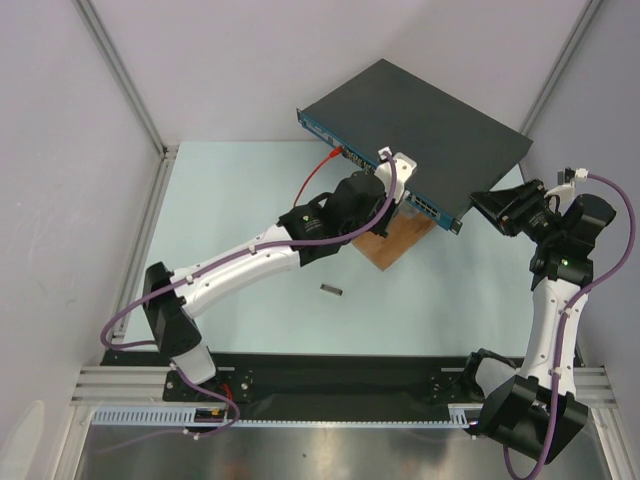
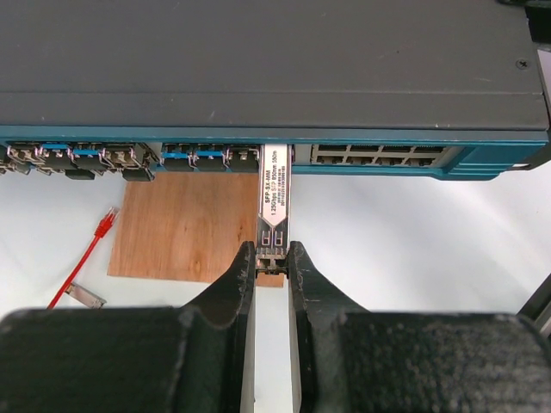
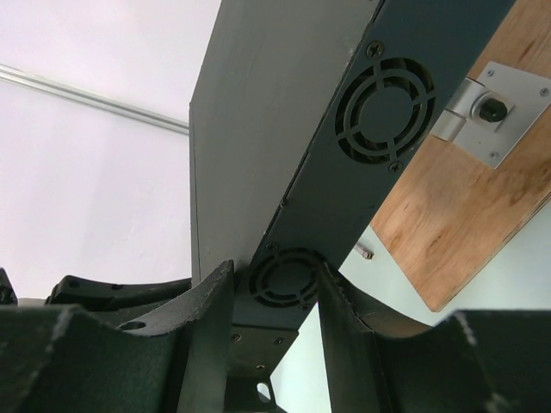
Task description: Insert the plug into the switch port
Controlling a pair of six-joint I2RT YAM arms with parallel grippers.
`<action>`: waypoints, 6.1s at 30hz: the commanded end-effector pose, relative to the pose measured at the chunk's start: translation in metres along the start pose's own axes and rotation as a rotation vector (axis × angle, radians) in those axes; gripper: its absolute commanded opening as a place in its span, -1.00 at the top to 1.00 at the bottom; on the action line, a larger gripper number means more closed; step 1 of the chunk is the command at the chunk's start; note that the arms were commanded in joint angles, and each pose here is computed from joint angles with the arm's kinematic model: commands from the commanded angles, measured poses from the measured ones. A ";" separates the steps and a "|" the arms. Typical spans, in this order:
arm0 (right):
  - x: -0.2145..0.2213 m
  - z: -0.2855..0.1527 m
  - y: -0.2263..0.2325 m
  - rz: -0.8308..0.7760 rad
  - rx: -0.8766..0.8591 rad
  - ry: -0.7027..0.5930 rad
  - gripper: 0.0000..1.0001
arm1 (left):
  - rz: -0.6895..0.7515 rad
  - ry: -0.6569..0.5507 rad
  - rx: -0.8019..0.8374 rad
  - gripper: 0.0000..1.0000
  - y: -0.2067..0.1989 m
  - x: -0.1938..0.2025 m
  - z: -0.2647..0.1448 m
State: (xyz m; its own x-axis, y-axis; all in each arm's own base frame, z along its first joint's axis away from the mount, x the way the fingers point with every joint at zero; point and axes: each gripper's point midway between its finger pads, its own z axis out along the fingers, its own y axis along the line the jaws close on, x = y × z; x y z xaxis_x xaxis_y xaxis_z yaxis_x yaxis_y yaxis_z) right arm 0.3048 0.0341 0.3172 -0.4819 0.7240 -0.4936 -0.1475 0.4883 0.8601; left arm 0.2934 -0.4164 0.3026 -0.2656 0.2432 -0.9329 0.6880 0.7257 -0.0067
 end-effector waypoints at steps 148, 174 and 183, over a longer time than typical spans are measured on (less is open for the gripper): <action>0.056 0.002 0.151 -0.327 -0.298 0.241 -0.84 | 0.138 -0.016 0.289 0.99 -0.046 -0.028 -0.085; -0.005 -0.026 0.027 -0.167 -0.013 0.081 -1.00 | 0.007 0.231 0.126 0.99 -0.017 0.002 -0.042; 0.009 0.001 0.019 -0.114 -0.068 0.119 -0.98 | 0.029 0.236 0.107 0.99 -0.009 0.000 -0.024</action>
State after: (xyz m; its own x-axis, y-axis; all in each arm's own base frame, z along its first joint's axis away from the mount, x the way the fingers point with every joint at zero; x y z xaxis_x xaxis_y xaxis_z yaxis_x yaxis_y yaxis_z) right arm 0.2918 0.0415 0.3166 -0.5727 0.6132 -0.5441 -0.1951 0.5427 0.8170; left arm 0.2649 -0.4028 0.2947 -0.4187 0.4338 -0.7978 0.7524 0.6577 -0.0373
